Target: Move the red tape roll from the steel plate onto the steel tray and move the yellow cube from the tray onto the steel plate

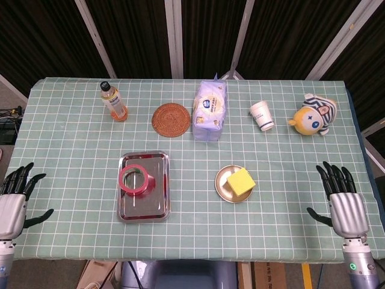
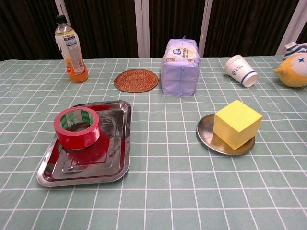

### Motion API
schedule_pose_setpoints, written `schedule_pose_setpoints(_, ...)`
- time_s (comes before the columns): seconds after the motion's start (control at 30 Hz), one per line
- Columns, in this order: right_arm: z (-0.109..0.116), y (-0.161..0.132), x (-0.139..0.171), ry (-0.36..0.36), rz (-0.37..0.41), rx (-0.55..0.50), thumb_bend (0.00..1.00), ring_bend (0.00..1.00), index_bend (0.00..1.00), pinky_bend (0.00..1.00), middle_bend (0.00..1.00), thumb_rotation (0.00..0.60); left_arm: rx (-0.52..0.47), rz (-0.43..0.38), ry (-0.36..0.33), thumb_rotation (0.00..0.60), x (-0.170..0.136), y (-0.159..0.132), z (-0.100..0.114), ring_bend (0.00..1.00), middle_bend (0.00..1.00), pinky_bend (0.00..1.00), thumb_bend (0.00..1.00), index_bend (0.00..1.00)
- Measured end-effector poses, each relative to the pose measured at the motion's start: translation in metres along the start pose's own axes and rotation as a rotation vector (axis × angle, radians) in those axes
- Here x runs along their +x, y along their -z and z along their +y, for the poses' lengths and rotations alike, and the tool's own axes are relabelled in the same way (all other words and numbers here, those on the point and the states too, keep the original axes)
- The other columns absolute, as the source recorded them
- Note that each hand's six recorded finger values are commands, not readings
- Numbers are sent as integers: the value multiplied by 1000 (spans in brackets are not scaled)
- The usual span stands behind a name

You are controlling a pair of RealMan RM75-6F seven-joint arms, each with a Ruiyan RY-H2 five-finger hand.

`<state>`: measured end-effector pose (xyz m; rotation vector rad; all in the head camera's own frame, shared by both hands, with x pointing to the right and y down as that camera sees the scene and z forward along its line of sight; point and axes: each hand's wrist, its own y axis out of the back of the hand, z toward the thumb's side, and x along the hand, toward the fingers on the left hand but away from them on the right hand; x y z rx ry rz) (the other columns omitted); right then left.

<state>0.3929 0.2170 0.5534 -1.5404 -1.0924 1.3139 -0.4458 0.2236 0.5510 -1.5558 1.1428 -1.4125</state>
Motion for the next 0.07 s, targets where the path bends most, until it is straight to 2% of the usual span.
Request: schedule_pose_setpoints(0.07, -1, -1, 5, 2, 2, 22, 60, 50, 0, 0, 50, 600, -1, 8, -1, 600, -1, 2, 2, 0, 0, 90, 0, 202)
